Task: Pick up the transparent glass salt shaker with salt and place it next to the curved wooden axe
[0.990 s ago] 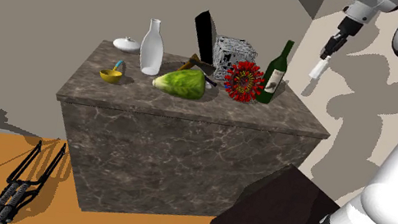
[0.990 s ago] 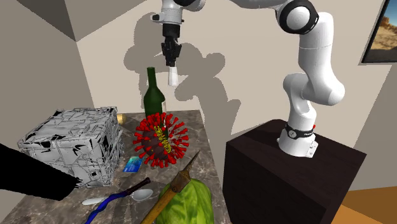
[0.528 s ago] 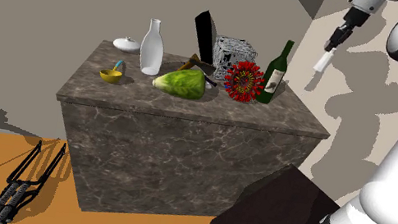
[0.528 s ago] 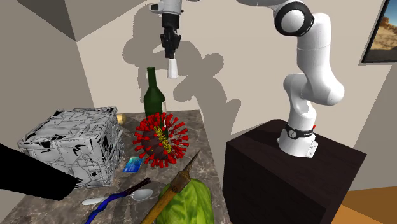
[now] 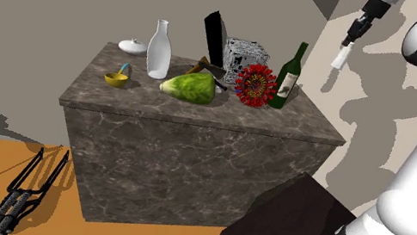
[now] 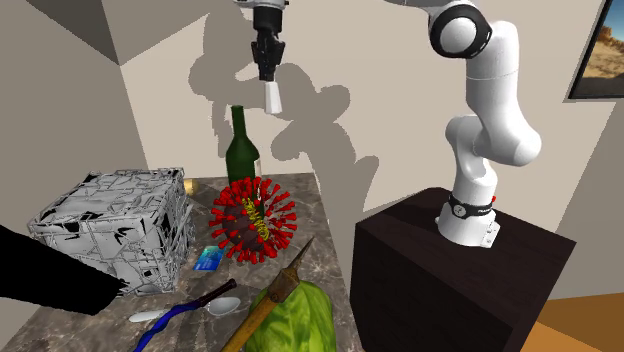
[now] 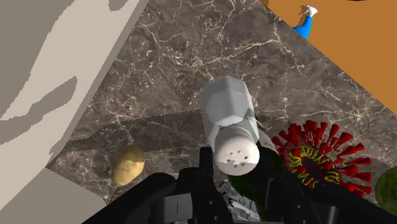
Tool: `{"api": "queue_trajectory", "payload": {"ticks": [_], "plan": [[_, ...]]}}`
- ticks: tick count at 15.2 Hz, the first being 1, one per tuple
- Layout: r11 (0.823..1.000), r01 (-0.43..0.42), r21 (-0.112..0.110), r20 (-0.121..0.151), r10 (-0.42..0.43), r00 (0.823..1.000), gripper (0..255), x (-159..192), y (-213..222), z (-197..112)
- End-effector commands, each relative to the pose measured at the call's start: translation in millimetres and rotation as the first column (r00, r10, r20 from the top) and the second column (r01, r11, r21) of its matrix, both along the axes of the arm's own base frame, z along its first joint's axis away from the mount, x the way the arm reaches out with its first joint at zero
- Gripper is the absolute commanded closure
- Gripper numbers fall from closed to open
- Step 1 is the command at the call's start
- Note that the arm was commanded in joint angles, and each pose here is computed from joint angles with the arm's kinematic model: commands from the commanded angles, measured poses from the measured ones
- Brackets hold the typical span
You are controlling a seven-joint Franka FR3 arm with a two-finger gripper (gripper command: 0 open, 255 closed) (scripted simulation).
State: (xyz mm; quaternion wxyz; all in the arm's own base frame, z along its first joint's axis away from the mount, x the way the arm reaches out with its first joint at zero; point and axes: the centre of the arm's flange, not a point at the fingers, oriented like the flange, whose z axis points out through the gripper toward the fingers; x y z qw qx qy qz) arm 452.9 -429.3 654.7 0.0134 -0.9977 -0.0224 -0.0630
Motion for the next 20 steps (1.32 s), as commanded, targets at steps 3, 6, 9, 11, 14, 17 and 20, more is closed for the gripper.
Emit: {"api": "queue_trajectory", "payload": {"ticks": [3, 6, 9, 11, 14, 17, 20], "plan": [[1.000, 0.000, 0.000, 0.000, 0.000, 1.000, 255, 23, 44, 1], [1.000, 0.000, 0.000, 0.000, 0.000, 1.000, 255, 40, 80, 1], [1.000, 0.000, 0.000, 0.000, 0.000, 1.000, 255, 58, 115, 1], [1.000, 0.000, 0.000, 0.000, 0.000, 1.000, 255, 70, 139, 1], [1.000, 0.000, 0.000, 0.000, 0.000, 1.000, 255, 87, 175, 1], [1.000, 0.000, 0.000, 0.000, 0.000, 1.000, 255, 105, 210, 1], [1.000, 0.000, 0.000, 0.000, 0.000, 1.000, 255, 123, 246, 1]]}}
